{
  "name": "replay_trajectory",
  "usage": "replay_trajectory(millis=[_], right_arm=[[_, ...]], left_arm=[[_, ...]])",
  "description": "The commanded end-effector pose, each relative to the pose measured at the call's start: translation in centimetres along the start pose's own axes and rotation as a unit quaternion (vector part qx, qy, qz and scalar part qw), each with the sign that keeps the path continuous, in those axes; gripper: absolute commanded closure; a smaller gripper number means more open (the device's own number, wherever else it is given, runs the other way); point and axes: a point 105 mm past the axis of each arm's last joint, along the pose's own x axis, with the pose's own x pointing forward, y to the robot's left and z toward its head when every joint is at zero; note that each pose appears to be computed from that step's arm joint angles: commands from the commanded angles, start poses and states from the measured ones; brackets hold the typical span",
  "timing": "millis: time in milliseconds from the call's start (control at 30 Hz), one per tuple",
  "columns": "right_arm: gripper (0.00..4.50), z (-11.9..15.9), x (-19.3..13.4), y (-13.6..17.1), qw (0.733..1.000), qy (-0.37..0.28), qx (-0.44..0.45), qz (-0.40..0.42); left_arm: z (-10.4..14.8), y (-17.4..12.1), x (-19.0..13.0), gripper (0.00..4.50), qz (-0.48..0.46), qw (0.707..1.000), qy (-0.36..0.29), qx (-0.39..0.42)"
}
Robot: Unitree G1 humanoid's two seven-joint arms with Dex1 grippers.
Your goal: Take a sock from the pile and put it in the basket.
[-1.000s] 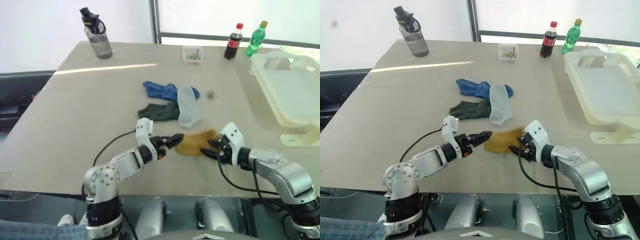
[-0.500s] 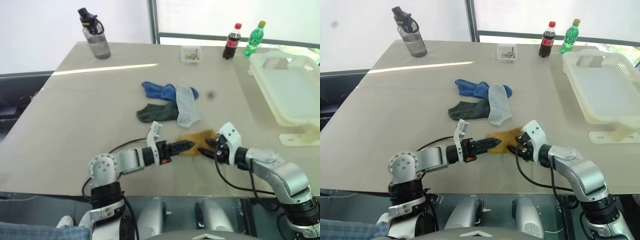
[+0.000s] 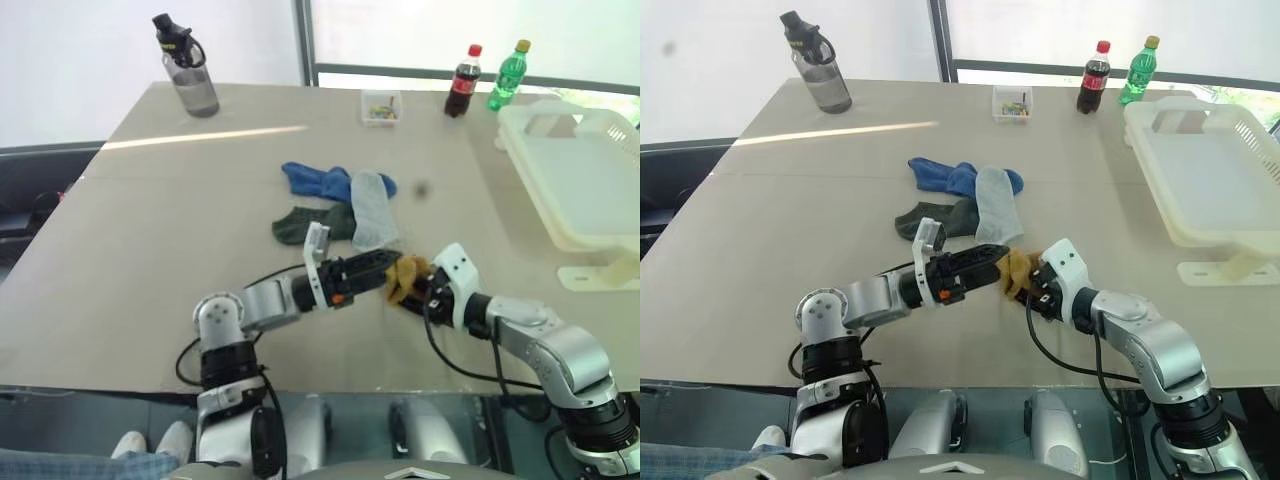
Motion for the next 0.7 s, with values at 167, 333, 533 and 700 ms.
replay_trajectory(millis=[167, 333, 533, 700], right_arm=[[1.96, 2.1, -1.1, 0.7, 1.0, -0.028, -0.001, 0.001], [1.96, 2.9, -3.5, -0.4, 0.999, -0.015, 0.019, -0.026], [0.57, 3.3, -7.0, -2.2, 0.998, 0.016, -0.021, -0.061], [0.04, 3.5, -8.7, -2.9, 0.997, 0.005, -0.002, -0.076]], left_arm=[[-0.1, -0.2, 1.6, 0.08, -0.03, 0.999, 0.003, -0.014], [0.0, -0.1, 2.1, 0.08, -0.038, 0.999, 0.0, -0.024], [-0.1, 0.6, 2.5, 0.0, -0.034, 0.999, 0.003, -0.033], [-0.3, 1.2, 3.1, 0.0, -0.03, 0.999, 0.012, -0.041]])
